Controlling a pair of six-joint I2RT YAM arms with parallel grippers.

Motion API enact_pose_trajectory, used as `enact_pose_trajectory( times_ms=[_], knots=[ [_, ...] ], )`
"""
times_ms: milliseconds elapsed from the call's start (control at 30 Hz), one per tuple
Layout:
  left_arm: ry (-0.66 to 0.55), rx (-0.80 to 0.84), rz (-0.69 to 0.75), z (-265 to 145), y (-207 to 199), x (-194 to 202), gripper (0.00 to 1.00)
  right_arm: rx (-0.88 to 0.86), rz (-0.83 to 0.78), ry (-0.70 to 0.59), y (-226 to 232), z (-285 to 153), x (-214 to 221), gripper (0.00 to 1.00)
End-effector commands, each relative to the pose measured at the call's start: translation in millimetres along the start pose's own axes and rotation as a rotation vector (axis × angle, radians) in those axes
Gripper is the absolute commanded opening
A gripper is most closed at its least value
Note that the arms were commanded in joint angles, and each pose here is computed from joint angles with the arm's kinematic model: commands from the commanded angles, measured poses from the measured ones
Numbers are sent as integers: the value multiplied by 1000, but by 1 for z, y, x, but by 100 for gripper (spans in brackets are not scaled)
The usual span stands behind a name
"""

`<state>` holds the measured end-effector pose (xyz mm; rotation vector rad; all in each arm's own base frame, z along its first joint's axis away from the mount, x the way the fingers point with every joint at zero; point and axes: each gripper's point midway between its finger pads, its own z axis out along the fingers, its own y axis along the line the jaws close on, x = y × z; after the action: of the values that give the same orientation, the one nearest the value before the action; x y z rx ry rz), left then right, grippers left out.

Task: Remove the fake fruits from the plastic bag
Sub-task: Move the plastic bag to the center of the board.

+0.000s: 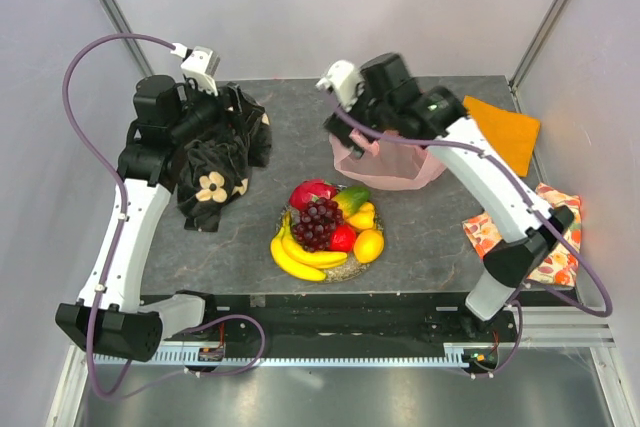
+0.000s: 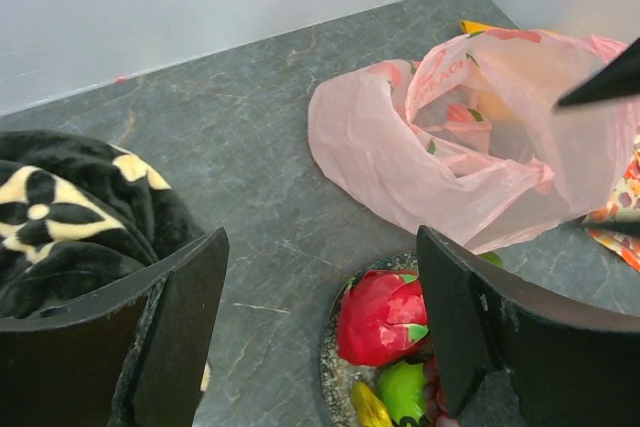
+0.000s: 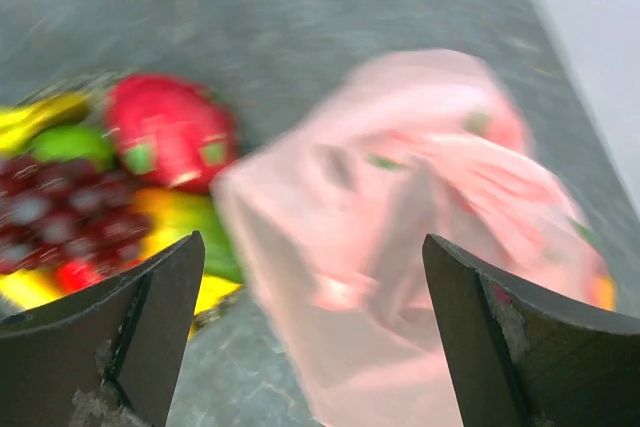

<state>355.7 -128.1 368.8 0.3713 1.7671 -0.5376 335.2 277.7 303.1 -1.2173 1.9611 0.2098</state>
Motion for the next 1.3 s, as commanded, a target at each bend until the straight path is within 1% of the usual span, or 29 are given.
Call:
enact_pose_trajectory(
  times_ms=[0,67,133,167,200,233,267,300,333,367,433,500,567,600,633,733,800,833,867,900,933,967,1033,1100,1133,1167,1200,1233,1267],
  knots=[
    [-57,-45,76,-20,6,-24,83,222,202,-137,-76,-49,-10,98],
    [-55,-56,80,-21,9,-23,82,121,190,-141,-66,-55,-2,98],
    [-55,-68,78,-23,13,-23,82,-11,158,-87,-38,-56,20,98],
    [-51,-70,76,-23,15,-23,81,-54,96,-101,-26,-69,25,98],
    [-53,-74,76,-24,16,-24,81,-161,91,-68,-1,-62,44,98],
    [-54,-76,75,-24,17,-24,81,-186,79,-64,11,-75,55,98],
    [-57,-77,74,-24,18,-25,81,-209,79,-42,19,-74,67,98],
    [-54,-79,69,-23,19,-25,80,-244,103,20,32,-66,92,98],
    [-56,-78,66,-23,21,-26,80,-258,111,38,41,-71,104,97],
    [-54,-78,61,-24,21,-24,80,-298,138,99,55,-65,128,97],
    [-55,-87,57,-26,24,-24,80,-356,162,129,74,-71,146,98],
    [-49,-93,56,-28,26,-21,80,-377,219,219,88,-63,178,98],
    [-47,-104,47,-30,29,-18,80,-309,238,298,80,-46,203,96],
    [-46,-105,42,-31,30,-17,79,-267,240,313,72,-38,207,95],
    [-50,-108,40,-34,31,-18,79,-171,234,327,52,-23,211,96],
    [-47,-126,32,-38,37,-16,79,-70,217,355,17,14,216,96],
    [-46,-154,22,-43,45,-16,79,17,233,328,-21,29,205,96],
    [-46,-157,23,-44,46,-15,79,17,251,359,-32,47,212,96],
    [-44,-162,18,-46,47,-12,79,100,313,291,-92,63,189,96],
    [-44,-160,14,-47,47,-12,79,93,346,265,-105,71,180,96],
    [-43,-156,11,-47,47,-12,79,41,391,322,-106,88,193,96],
    [-43,-157,12,-49,47,-12,79,63,395,253,-131,81,166,96],
    [-46,-158,14,-51,47,-13,79,-24,413,251,-122,86,159,98],
    [-50,-157,18,-53,45,-14,79,-116,427,217,-103,79,149,98],
    [-50,-155,18,-53,45,-14,79,-152,424,184,-92,66,140,98],
    [-48,-151,15,-53,44,-12,79,-215,443,207,-70,64,153,98],
    [-48,-152,12,-54,45,-12,79,-246,443,198,-58,57,154,98],
    [-47,-149,12,-53,45,-11,79,-239,430,162,-49,37,146,98],
    [-40,-148,7,-52,45,-7,79,-259,449,205,-31,35,164,98]
  ],
)
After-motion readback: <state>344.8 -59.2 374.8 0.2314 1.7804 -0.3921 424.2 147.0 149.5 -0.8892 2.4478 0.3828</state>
